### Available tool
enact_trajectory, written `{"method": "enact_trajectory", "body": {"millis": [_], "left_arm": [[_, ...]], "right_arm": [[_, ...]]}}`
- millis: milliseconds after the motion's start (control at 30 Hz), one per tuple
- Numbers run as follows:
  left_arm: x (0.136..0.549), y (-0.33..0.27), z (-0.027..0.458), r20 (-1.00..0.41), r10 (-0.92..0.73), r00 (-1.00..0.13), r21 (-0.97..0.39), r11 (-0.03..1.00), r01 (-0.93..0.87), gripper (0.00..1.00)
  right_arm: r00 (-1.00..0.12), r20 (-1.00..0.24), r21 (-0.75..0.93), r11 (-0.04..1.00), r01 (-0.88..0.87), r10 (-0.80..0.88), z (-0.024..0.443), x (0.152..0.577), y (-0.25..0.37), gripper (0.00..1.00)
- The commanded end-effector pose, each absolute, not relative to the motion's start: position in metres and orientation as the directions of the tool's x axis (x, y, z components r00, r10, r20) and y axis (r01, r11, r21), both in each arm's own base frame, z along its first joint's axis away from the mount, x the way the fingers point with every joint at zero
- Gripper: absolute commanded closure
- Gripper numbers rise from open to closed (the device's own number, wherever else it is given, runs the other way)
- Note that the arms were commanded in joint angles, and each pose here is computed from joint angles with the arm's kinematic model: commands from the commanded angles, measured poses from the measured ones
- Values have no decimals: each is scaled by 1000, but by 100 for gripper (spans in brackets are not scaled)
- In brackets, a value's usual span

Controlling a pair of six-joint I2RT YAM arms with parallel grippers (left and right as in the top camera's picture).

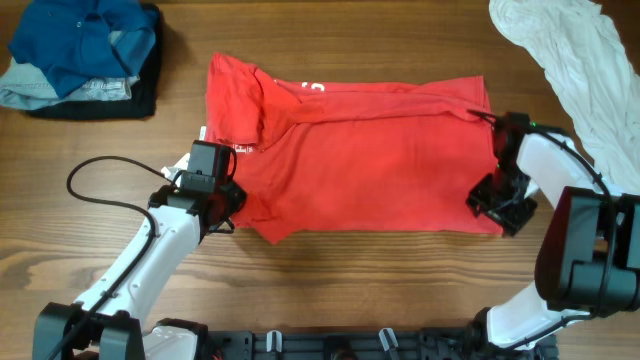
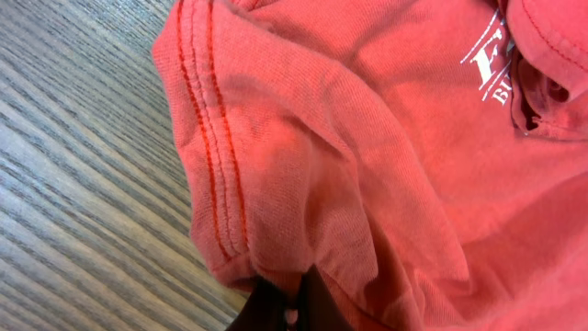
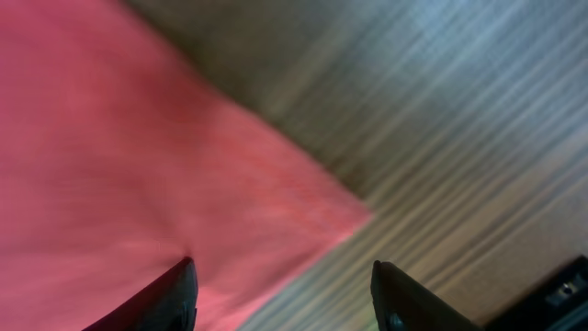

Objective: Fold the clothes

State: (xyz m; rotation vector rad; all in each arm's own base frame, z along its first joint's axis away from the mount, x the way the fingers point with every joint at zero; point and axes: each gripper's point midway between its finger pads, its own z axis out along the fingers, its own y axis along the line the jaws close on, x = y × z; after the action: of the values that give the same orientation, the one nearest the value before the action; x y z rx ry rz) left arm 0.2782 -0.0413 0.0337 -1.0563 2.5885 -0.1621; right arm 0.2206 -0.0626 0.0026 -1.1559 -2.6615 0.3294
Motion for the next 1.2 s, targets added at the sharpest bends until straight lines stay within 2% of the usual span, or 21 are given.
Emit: {"method": "enact_trajectory", "body": {"millis": [0,167,233,267,300,367,600,700,767,833,933,1167], "left_arm": [[283,-36,38,-296,-686,-665,-219,726,-652,96],[283,-36,38,-296,-686,-665,-219,726,-652,96],[283,-36,38,-295,-686,-665,-220,726,-652,96],[283,-36,38,-295,-686,-665,-220,726,-652,96],[283,-36,38,-296,-686,-665,-219,726,-652,96],[284,-36,38,-299,-686,-663,-218,726,-653,96],[284,-35,38,-301,-686,-662,-216,726,-653,96],[284,-35,38,-302,-685,-662,-216,726,-653,96],[285,-34,41,-314,-680,-662,-216,730,-648,96],[286,-28,62,-364,-681,-636,-235,727,-645,96],[285,-28,82,-388,-686,-616,-275,724,-633,96],[268,-27,117,-410,-690,-596,-331,722,-608,96]], "right_arm": [[-660,122,-307,661,685,741,-6,202,-65,40],[-672,142,-246,683,688,727,-18,203,-55,41],[-672,136,-229,683,693,728,-22,205,-53,53],[-677,146,-206,692,692,721,-25,206,-50,63],[-684,153,-193,701,687,713,-25,207,-48,77],[-682,159,-178,701,691,713,-26,208,-45,95],[-709,169,-163,729,665,684,-25,209,-44,96],[-720,151,-122,736,666,677,-20,225,-42,96],[-726,121,-100,736,670,677,-11,241,-45,96],[-732,59,-58,735,676,678,12,267,-49,96],[-735,0,1,735,678,678,31,285,-49,96],[-768,-154,84,782,617,622,74,305,-57,96]]}}
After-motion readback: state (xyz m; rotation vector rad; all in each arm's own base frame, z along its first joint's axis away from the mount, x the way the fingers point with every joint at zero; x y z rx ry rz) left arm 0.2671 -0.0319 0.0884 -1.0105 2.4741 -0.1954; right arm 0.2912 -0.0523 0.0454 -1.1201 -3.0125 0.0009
